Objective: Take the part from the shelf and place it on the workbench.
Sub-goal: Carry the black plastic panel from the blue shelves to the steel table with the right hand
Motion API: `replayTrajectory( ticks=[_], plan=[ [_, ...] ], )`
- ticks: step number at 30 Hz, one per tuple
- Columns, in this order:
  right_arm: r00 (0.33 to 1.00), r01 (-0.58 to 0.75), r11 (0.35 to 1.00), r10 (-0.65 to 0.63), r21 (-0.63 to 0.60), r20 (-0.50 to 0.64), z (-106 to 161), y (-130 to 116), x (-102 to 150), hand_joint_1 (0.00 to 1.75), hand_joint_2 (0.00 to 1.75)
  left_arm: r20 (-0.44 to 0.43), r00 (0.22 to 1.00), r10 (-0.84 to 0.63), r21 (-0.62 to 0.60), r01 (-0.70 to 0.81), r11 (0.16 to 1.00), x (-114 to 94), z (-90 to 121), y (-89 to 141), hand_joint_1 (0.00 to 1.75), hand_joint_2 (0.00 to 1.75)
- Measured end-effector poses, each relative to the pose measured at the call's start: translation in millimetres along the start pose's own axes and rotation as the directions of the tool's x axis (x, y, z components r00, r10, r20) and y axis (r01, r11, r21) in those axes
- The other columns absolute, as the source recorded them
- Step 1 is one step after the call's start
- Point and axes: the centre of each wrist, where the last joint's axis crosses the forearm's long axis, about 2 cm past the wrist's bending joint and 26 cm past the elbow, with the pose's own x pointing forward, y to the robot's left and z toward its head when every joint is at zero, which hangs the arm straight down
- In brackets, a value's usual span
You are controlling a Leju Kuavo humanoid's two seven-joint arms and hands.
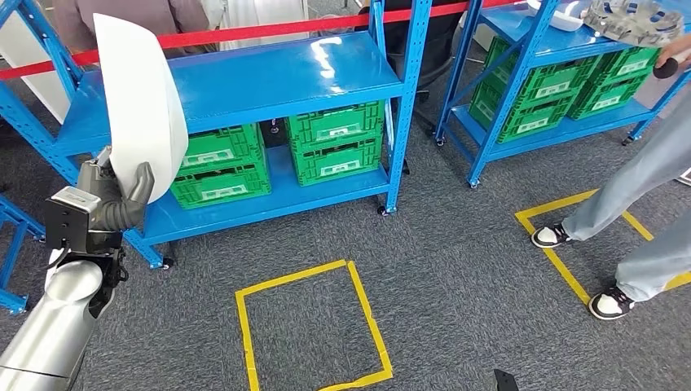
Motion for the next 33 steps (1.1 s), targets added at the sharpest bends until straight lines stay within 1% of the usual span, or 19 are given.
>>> replayTrajectory(
  ticks=[6,21,33],
  plan=[
    [1.0,0.0,1.0,0.0,-0.001,-0.001,0,0,-1,0.0,0.0,-0.013,1.0,0.003,-0.005,-0.003,1.0,-1,6,-2,1.75,1.75],
    [1.0,0.002,1.0,-0.002,0.0,0.007,0,-2,-1,0.0,0.0,-0.022,1.0,-0.006,-0.008,0.006,1.0,-4,11,0,1.75,1.75],
    [0.998,0.0,1.0,0.0,0.003,0.056,0,-2,0,0.0,0.0,-0.006,0.999,-0.042,0.012,0.042,0.999,-2,3,0,1.75,1.75]
  ],
)
